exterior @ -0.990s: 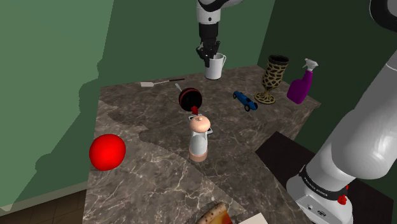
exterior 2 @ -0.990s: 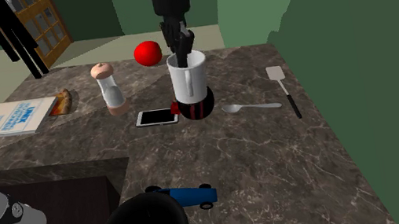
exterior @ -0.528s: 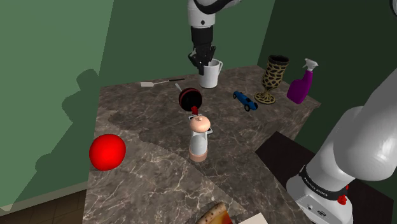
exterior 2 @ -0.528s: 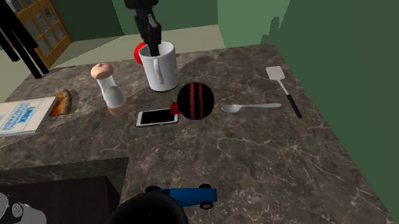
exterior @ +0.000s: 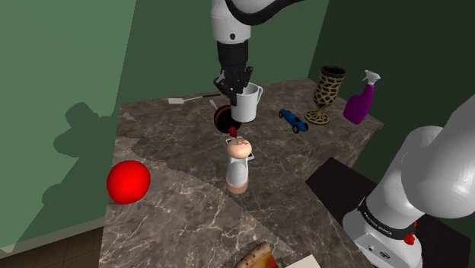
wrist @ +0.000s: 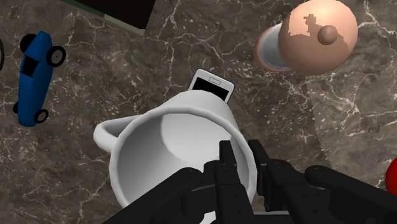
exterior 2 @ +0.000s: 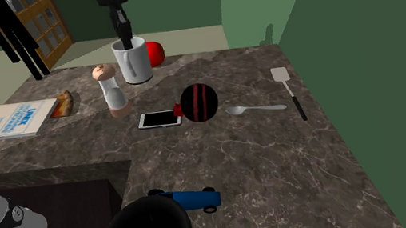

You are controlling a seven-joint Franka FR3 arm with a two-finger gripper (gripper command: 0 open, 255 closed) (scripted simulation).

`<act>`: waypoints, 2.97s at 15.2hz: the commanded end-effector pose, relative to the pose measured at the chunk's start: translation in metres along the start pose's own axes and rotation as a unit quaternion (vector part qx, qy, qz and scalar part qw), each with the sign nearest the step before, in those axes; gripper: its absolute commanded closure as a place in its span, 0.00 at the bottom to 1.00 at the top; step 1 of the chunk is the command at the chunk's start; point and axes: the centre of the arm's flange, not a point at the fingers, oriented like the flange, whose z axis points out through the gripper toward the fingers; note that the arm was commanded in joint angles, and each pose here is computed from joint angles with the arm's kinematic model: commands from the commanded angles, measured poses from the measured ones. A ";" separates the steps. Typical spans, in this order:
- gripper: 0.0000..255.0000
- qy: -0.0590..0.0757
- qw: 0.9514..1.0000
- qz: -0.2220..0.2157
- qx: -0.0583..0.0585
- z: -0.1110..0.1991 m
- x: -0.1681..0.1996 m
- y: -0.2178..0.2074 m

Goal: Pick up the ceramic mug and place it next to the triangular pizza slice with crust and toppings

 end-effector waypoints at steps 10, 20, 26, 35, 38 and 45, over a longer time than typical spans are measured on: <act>1.00 0.000 1.000 0.001 0.000 -0.008 -0.068 -0.128; 1.00 0.000 1.000 0.001 0.000 -0.014 -0.130 -0.244; 1.00 0.000 1.000 0.001 0.000 -0.018 -0.167 -0.314; 1.00 0.000 1.000 0.001 0.000 -0.024 -0.222 -0.419; 1.00 0.000 1.000 0.001 0.000 -0.026 -0.241 -0.454; 1.00 0.000 1.000 0.001 0.000 -0.012 -0.264 -0.500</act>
